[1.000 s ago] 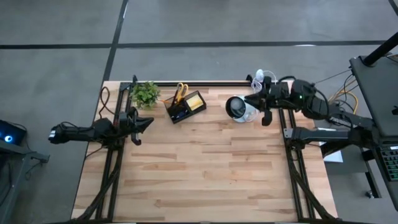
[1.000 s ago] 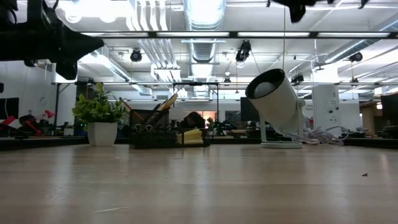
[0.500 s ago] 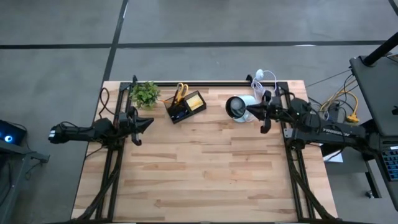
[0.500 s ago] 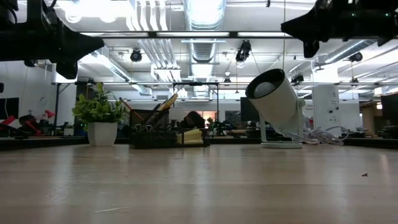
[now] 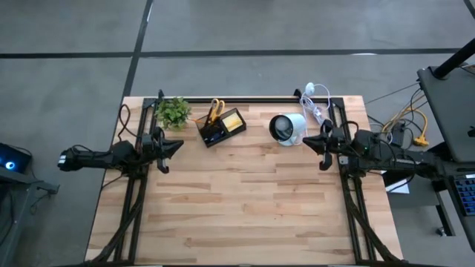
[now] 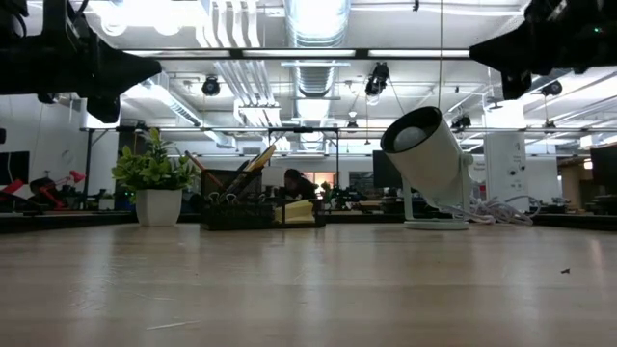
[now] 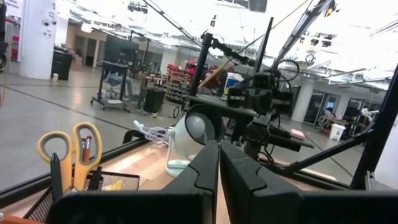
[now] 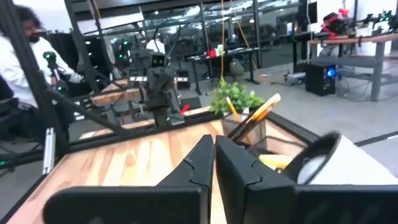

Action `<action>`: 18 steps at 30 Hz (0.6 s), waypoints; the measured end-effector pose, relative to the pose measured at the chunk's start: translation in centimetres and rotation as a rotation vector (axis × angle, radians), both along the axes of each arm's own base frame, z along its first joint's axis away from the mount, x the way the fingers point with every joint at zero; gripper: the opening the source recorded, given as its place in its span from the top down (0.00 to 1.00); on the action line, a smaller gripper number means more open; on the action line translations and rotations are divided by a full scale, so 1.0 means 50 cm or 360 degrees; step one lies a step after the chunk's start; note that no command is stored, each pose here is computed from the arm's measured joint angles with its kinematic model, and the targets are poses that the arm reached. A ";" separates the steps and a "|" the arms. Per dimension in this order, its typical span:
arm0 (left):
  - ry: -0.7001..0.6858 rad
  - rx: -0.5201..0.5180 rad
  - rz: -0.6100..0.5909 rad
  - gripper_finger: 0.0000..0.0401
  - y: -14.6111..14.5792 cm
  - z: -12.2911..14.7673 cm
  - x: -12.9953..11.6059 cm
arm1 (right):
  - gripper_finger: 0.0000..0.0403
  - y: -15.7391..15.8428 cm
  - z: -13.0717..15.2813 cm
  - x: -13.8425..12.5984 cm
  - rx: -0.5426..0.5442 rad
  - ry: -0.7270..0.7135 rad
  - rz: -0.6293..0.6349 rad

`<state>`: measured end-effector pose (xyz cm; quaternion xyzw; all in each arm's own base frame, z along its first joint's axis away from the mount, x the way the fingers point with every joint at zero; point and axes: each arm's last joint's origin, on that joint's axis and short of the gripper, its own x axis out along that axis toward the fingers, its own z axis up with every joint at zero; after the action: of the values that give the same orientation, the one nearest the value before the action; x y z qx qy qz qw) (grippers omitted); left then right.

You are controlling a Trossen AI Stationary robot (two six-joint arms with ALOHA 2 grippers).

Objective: Pick and place office supplies into organizer
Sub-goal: Return to Home Position

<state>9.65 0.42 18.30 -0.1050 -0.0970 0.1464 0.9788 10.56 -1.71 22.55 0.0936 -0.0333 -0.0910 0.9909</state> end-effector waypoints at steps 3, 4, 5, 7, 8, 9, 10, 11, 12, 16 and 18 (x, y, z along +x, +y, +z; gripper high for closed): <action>0.0000 -0.0001 0.0001 1.00 0.000 0.000 0.000 | 0.98 0.007 -0.018 -0.009 0.0013 -0.0012 0.0027; -0.0002 -0.0002 0.0001 1.00 0.000 0.000 0.000 | 0.98 0.009 -0.023 -0.012 0.0003 -0.0023 0.0035; -0.0003 -0.0001 0.0001 1.00 0.000 0.000 0.000 | 0.98 0.010 -0.026 -0.014 -0.0018 -0.0029 0.0043; 0.0013 0.0031 0.0043 1.00 0.001 0.000 -0.001 | 0.98 0.013 -0.030 -0.019 -0.0010 -0.0045 0.0064; 0.0025 0.0036 0.0073 1.00 0.002 -0.001 -0.001 | 0.98 0.015 -0.035 -0.021 0.0017 -0.0023 0.0080; 0.0033 0.0036 0.0088 1.00 0.003 -0.002 0.000 | 0.98 0.016 -0.043 -0.025 0.0055 0.0022 0.0096; 0.0037 0.0036 0.0090 1.00 0.003 -0.002 0.000 | 0.98 0.018 -0.052 -0.029 0.0098 0.0082 0.0109; 0.0038 0.0037 0.0088 1.00 0.003 -0.002 0.000 | 0.98 0.020 -0.062 -0.033 0.0138 0.0145 0.0122; 0.0040 0.0038 0.0079 1.00 0.002 -0.003 0.000 | 0.98 0.022 -0.068 -0.038 0.0163 0.0181 0.0131; 0.0037 0.0053 -0.0011 1.00 -0.001 -0.002 0.001 | 0.98 0.024 -0.059 -0.038 0.0099 0.0113 0.0144; 0.0048 0.0062 -0.0042 1.00 -0.002 -0.003 0.003 | 0.98 0.025 -0.055 -0.033 -0.0001 0.0033 0.0165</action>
<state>9.79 0.32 18.13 -0.0848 -0.0837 0.1332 0.9839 8.90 -0.45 19.78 0.0940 -0.0182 -0.0406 0.9946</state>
